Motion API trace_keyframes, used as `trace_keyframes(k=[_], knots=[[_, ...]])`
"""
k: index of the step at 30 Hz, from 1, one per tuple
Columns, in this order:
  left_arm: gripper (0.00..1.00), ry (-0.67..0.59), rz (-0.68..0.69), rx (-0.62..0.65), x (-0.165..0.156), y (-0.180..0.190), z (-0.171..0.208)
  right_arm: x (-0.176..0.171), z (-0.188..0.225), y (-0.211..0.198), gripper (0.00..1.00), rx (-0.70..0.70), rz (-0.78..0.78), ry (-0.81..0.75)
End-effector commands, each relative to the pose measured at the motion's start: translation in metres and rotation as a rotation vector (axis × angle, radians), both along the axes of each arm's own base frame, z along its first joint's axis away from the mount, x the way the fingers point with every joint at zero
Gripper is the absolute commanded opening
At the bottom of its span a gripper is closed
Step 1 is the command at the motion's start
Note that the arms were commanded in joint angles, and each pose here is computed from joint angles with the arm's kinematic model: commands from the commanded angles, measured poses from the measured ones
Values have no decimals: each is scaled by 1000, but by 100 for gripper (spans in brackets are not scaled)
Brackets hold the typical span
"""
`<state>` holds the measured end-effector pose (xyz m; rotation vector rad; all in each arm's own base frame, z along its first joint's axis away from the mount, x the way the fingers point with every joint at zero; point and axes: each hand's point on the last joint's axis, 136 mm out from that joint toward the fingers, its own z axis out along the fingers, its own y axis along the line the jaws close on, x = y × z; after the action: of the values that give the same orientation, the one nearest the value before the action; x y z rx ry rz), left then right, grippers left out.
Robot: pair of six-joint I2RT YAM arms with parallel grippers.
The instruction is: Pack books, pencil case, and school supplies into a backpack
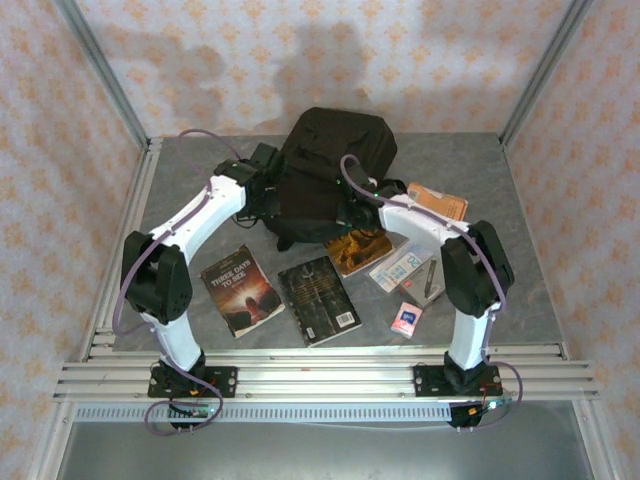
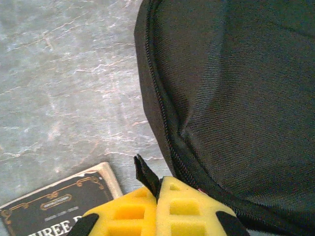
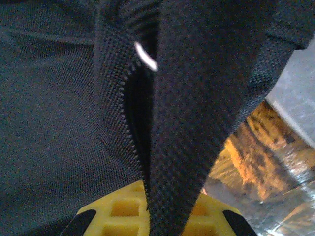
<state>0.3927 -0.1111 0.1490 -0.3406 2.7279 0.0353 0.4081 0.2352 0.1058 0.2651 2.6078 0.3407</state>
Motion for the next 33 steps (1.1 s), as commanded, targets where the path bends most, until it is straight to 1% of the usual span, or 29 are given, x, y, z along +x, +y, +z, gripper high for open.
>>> trace_keyframes(k=[1, 2, 3, 4, 6, 7, 9, 12, 14, 16, 19, 22, 24, 26, 28, 33], knots=[[0, -35, 33, 1, -14, 14, 21, 24, 5, -51, 4, -133, -88, 3], [0, -39, 26, -29, -15, 7, 21, 29, 6, -51, 5, -125, -90, 11], [0, -41, 33, -74, -16, -2, 21, 33, 6, -50, 9, -119, -91, 20], [0, -41, 31, -118, -17, -12, 21, 36, 9, -50, 20, -113, -95, 22], [0, -44, 33, -197, -17, -29, 21, 36, 17, -54, 50, -117, -127, 21], [0, -49, 37, -237, -17, -37, 23, 35, 24, -57, 58, -113, -148, 10], [0, -61, 43, -303, -15, -52, 27, 29, 41, -67, 66, -114, -204, -14], [0, -81, 41, -356, -12, -68, 38, 14, 68, -84, 66, -100, -288, -56], [0, -98, 40, -374, -12, -75, 47, 1, 85, -97, 61, -87, -354, -83], [0, -116, 43, -389, -13, -78, 56, -14, 98, -103, 55, -33, -401, -96], [0, -140, 37, -392, -16, -81, 66, -31, 101, -94, 51, 120, -443, -65], [0, -159, 43, -331, -19, -70, 70, -39, 97, -72, 46, 261, -443, -4], [0, -169, 43, -313, -20, -66, 73, -41, 94, -55, 45, 331, -438, 33], [0, -164, 41, -318, -23, -66, 71, -44, 91, -34, 49, 399, -424, 74], [0, -159, 38, -329, -25, -68, 69, -49, 87, -14, 58, 462, -432, 134], [0, -155, 27, -341, -27, -76, 66, -65, 74, 16, 73, 593, -493, 258]])
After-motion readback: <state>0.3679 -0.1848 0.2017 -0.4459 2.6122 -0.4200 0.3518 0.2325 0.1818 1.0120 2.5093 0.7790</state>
